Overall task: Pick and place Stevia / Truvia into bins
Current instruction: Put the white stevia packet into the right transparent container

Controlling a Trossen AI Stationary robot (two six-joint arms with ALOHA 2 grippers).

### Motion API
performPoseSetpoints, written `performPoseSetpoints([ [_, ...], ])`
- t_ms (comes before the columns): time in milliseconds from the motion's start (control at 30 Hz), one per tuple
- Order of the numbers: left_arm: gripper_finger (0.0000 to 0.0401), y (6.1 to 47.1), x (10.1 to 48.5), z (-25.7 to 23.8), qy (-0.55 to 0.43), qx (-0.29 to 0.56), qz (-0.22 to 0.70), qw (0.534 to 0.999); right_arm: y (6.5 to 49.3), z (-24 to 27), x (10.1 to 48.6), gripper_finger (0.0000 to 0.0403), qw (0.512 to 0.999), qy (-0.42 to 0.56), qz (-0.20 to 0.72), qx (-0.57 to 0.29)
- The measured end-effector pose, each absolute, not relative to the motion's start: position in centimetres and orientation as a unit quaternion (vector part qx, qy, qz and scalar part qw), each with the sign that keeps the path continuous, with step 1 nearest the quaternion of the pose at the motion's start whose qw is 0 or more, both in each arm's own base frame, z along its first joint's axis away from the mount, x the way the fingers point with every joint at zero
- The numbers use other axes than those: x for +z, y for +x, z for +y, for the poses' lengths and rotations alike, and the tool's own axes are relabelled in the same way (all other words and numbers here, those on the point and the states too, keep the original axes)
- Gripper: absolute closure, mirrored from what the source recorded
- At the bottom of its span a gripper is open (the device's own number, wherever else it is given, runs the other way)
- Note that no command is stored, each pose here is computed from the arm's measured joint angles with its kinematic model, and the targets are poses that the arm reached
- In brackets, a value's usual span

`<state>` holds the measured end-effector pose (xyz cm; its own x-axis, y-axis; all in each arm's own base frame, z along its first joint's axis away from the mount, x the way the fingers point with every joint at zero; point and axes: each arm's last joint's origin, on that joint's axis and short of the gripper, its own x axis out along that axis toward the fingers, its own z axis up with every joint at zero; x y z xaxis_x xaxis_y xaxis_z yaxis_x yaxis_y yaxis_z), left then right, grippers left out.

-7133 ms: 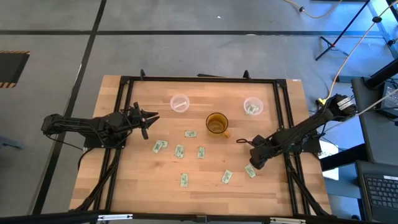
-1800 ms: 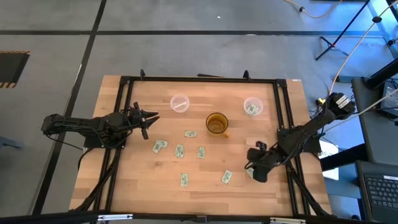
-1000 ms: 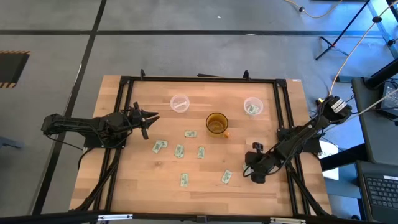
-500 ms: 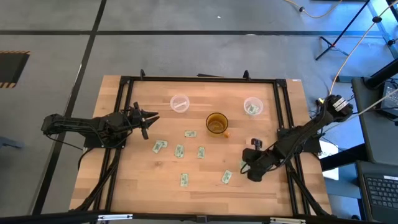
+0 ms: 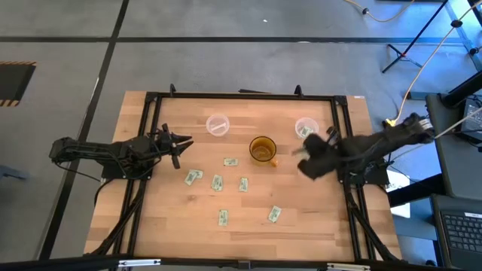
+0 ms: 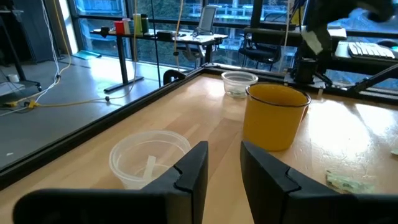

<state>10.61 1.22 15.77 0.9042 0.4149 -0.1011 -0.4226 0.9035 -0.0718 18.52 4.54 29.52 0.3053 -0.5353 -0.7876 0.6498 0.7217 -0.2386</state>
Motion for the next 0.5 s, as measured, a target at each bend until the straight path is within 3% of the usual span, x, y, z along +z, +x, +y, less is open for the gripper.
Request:
performPoseSetpoints([
  [300, 0.0313, 10.6, 15.7, 1.2, -0.045, 0.215, 0.044, 0.975, 17.1, -1.5, 29.3, 0.0403, 0.768, 0.103, 0.483, -0.408],
  [500, 0.0313, 10.6, 15.7, 1.2, -0.045, 0.215, 0.044, 0.975, 18.4, -4.6, 27.6, 0.0403, 0.785, 0.128, 0.473, -0.38],
])
